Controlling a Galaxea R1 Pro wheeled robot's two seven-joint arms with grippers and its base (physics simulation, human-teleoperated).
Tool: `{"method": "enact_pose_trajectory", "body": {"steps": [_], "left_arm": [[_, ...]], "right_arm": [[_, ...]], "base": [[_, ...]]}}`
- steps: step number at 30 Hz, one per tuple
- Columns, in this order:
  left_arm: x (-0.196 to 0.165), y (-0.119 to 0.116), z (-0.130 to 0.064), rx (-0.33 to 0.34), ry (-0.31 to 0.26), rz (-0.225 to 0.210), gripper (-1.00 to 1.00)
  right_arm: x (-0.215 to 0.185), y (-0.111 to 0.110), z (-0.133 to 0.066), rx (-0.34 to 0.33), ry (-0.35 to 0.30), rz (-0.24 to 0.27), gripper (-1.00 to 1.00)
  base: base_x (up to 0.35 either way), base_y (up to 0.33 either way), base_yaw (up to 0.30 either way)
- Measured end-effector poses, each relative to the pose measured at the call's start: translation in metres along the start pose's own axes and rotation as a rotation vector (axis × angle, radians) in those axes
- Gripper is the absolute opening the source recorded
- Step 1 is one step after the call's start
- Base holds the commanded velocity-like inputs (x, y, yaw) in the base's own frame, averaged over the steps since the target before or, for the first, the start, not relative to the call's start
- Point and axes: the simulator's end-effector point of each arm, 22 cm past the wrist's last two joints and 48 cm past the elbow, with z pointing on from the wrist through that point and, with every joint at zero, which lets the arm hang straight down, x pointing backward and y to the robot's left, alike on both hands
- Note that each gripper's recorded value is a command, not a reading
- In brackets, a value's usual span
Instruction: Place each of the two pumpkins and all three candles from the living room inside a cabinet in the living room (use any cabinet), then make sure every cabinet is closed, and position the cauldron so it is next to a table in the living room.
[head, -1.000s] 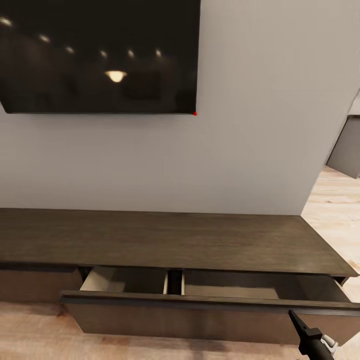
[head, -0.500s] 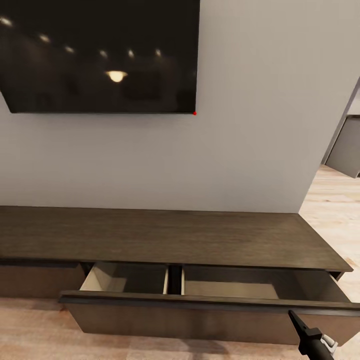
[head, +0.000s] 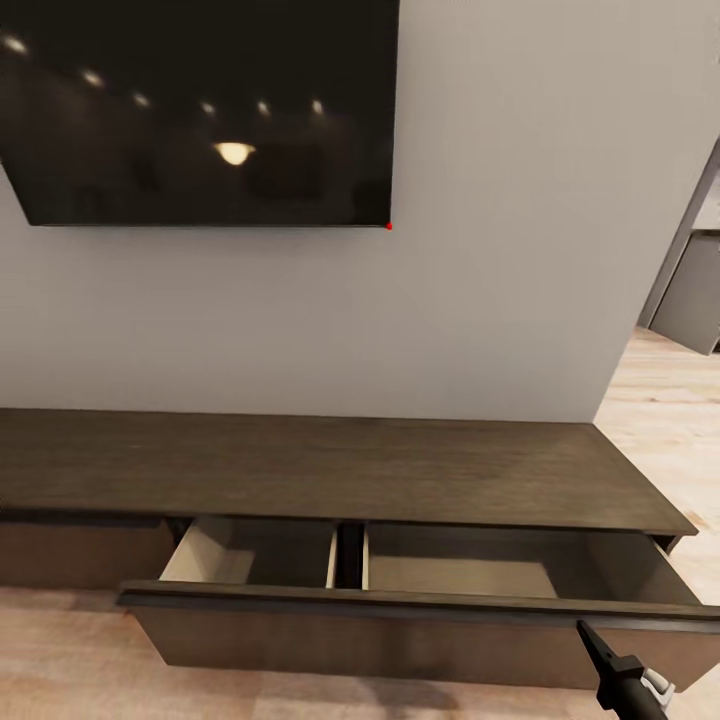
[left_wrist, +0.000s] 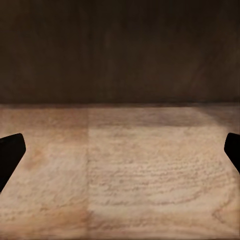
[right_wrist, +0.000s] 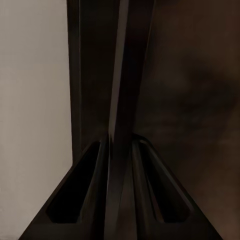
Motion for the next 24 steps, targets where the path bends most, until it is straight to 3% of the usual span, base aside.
{"method": "enact_pose_trajectory", "body": {"steps": [24], "left_arm": [[0.0031, -0.0002, 0.0, 0.0, 0.007, -0.001, 1.0]], "right_arm": [[0.0013, 0.0001, 0.0004, 0.0, 0.005, 0.0, -1.0]], "base": [[-0.081, 0.0, 0.0]]}}
